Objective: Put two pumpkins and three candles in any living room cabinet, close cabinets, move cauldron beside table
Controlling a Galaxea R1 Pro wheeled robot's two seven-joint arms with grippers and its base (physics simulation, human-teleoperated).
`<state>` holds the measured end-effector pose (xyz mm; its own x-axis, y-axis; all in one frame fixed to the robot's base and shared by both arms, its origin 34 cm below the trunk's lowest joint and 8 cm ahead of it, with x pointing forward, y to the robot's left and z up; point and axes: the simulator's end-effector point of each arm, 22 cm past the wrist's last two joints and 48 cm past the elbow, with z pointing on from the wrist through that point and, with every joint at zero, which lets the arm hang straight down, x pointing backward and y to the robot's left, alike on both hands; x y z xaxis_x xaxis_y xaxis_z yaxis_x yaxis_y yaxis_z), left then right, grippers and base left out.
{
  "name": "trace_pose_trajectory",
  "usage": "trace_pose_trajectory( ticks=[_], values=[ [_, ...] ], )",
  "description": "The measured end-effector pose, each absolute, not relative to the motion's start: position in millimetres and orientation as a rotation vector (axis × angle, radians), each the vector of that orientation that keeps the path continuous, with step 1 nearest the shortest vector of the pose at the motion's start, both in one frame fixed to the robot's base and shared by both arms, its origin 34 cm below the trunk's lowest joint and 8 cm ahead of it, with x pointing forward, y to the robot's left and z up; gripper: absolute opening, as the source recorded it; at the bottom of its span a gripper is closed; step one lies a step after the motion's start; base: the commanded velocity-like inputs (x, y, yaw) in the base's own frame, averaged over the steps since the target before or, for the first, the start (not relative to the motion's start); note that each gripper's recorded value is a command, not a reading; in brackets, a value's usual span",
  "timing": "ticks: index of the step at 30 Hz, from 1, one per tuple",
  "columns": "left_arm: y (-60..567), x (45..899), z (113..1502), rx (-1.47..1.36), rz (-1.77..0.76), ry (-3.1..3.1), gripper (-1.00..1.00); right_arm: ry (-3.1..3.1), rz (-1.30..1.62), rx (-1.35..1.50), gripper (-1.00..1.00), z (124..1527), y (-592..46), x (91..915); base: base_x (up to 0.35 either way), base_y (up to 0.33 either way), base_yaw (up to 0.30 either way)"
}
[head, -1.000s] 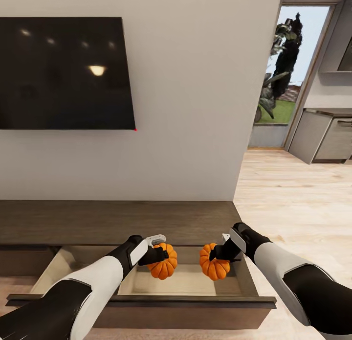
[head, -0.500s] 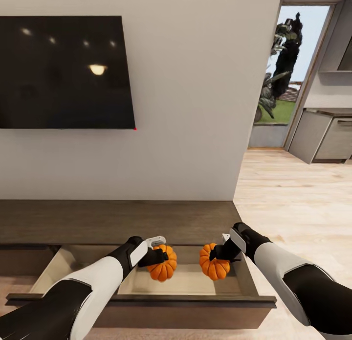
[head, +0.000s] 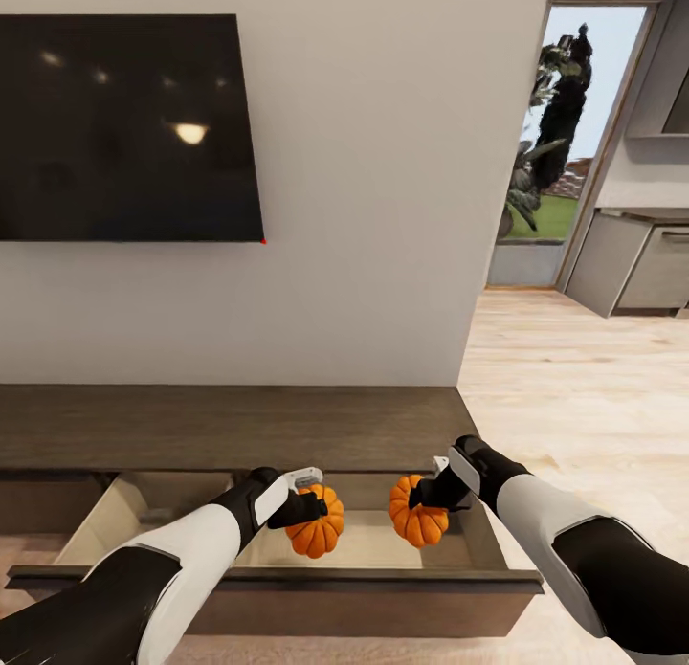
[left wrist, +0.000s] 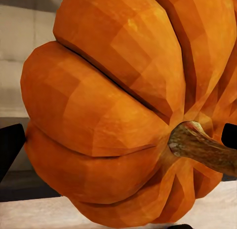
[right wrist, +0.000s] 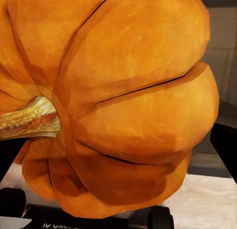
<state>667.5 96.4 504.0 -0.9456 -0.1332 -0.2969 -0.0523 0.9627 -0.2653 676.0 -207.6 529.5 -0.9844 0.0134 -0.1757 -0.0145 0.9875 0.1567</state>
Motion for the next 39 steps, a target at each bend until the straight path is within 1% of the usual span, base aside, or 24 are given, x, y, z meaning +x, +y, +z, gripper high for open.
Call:
trace_pose_trajectory(
  ticks=[6, 20, 39],
  values=[
    [100, 680, 500, -0.157, -0.353, 2.727, -1.0, 2.914, 0.275, -0.018, -1.0, 515, -179, 676, 0.0, 0.0, 0.0],
    [101, 678, 493, -0.165, -0.35, 2.731, -1.0, 2.915, 0.273, -0.023, -1.0, 509, -177, 675, 0.0, 0.0, 0.0],
    [100, 665, 437, -0.174, -0.355, 2.758, -1.0, 2.943, 0.279, -0.016, -1.0, 454, -177, 662, 0.0, 0.0, 0.0]
  ],
)
